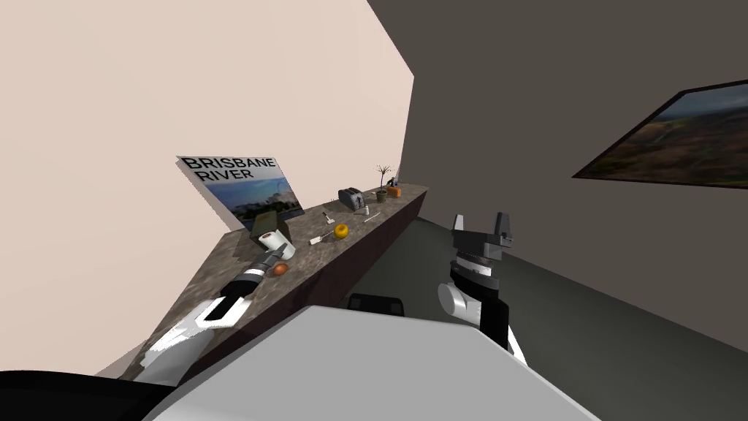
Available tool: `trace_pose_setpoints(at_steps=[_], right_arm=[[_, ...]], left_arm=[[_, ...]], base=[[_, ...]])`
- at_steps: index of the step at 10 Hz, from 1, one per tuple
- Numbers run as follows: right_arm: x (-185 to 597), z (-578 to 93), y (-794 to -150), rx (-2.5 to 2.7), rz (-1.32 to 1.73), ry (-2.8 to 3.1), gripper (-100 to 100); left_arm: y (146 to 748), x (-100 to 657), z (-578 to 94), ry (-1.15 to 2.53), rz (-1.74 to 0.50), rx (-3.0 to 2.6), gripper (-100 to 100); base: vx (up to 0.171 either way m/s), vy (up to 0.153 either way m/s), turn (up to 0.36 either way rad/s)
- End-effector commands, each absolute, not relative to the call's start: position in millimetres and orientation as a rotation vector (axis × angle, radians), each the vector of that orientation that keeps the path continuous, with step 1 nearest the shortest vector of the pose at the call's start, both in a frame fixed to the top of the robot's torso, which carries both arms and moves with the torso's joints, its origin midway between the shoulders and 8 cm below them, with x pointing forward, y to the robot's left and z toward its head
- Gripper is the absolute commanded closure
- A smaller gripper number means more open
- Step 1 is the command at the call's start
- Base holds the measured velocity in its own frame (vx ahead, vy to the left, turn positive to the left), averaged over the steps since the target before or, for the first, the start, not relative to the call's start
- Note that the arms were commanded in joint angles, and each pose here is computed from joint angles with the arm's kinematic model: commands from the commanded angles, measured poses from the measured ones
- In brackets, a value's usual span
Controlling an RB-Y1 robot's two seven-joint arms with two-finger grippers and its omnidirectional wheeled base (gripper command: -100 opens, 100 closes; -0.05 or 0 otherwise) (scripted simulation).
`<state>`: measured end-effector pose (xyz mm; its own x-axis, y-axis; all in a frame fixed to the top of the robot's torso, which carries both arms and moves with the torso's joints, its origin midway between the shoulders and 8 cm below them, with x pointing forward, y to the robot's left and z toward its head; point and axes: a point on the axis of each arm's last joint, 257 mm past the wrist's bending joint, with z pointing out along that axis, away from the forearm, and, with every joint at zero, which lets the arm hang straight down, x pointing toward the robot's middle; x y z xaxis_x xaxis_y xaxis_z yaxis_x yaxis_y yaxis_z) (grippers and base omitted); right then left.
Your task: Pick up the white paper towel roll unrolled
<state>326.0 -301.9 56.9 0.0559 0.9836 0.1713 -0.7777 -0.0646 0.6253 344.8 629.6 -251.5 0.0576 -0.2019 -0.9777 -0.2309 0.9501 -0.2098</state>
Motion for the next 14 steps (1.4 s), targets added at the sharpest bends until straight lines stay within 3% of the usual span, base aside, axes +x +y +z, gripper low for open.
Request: trace_pose_setpoints(at_steps=[1,2,3,4,8,14], right_arm=[[326.0,56.9,-301.9,0.678,1.504,0.388,0],[326.0,56.9,-301.9,0.678,1.504,0.388,0],[326.0,56.9,-301.9,0.678,1.504,0.388,0],[326.0,56.9,-301.9,0.678,1.504,0.388,0],[326.0,56.9,-301.9,0.678,1.504,0.389,0],[326.0,56.9,-301.9,0.678,1.504,0.389,0]], left_arm=[[629.6,344.8,-251.5,1.523,0.023,-0.350,100],[629.5,344.9,-251.5,1.523,0.022,-0.350,100],[629.5,344.9,-251.6,1.523,0.022,-0.351,0],[600.0,364.5,-265.3,1.549,-0.012,-0.339,100],[576.2,383.1,-265.8,1.551,-0.038,-0.314,100],[463.6,456.4,-265.0,1.563,-0.129,-0.218,100]], base=[[0.000,0.000,0.000],[0.000,0.000,0.000],[0.000,0.000,0.000],[-0.048,0.064,0.336],[-0.023,0.060,0.101],[-0.038,0.088,0.188]])
